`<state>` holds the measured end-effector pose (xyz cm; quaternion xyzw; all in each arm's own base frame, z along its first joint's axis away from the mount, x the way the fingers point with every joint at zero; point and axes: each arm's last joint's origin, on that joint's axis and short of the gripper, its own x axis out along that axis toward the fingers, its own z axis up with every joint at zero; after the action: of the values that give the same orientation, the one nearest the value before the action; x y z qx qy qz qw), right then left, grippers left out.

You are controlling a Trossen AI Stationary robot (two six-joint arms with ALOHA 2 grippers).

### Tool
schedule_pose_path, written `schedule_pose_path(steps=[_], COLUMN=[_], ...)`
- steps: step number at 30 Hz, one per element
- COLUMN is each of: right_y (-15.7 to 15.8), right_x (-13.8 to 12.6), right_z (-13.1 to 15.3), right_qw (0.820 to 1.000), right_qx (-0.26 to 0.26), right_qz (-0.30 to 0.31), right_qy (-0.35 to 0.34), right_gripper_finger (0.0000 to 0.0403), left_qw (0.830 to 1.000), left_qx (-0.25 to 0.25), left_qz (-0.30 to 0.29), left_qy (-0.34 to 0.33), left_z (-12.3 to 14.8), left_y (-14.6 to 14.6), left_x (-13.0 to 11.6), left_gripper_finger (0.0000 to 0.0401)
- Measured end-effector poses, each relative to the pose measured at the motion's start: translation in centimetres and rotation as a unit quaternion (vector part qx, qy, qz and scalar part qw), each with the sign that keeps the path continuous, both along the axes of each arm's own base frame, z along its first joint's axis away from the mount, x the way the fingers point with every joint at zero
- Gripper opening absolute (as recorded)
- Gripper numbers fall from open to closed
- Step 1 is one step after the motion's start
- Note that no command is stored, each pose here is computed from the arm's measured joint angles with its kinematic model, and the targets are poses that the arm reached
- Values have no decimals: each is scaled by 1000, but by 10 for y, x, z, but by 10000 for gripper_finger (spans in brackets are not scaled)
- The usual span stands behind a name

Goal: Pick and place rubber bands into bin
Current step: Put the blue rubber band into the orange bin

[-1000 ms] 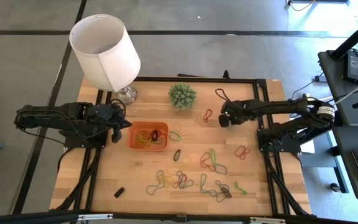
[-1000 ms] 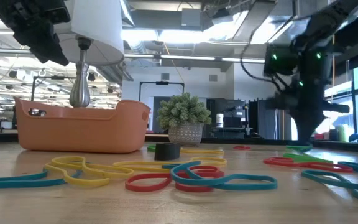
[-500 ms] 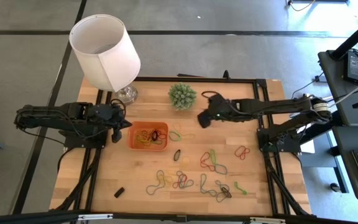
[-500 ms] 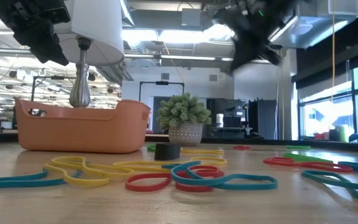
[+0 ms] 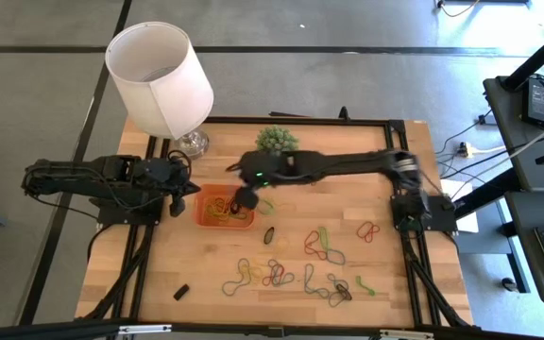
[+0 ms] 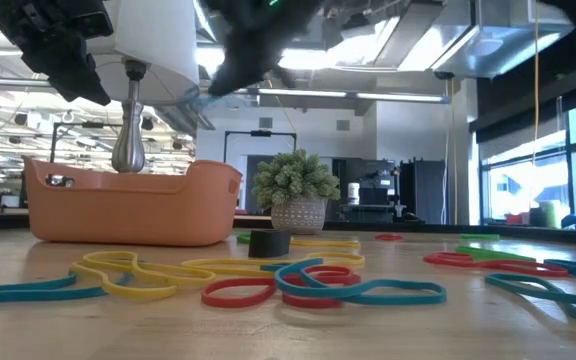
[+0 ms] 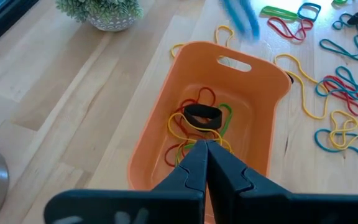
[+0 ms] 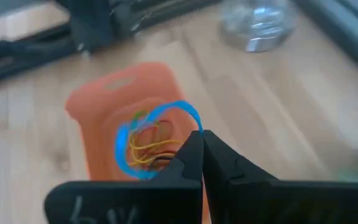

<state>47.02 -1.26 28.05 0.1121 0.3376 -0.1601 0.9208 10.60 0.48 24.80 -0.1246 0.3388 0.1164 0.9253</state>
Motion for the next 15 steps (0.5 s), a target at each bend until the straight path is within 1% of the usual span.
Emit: schedule_pose_path(steps=[4, 7, 10, 15], right_y=[1, 4, 8, 14], right_x=[29, 42, 50, 52], right_z=[-29, -53, -72, -90], right_qw=[998, 995, 991, 985], right_qx=[13, 16, 24, 42], right_qz=[37, 47, 68, 86], right_qy=[45, 82, 109, 140], right_gripper_finger=[0, 0, 0, 0], left_qw=[1000, 1000, 1000, 1000], left_qx=[0, 0, 0, 2], left_qz=[0, 0, 0, -2], left_qy=[0, 0, 0, 1], left_z=[0, 0, 0, 0], left_y=[0, 0, 0, 0], left_x=[0, 0, 0, 0], left_gripper_finger=[3, 2, 1, 3])
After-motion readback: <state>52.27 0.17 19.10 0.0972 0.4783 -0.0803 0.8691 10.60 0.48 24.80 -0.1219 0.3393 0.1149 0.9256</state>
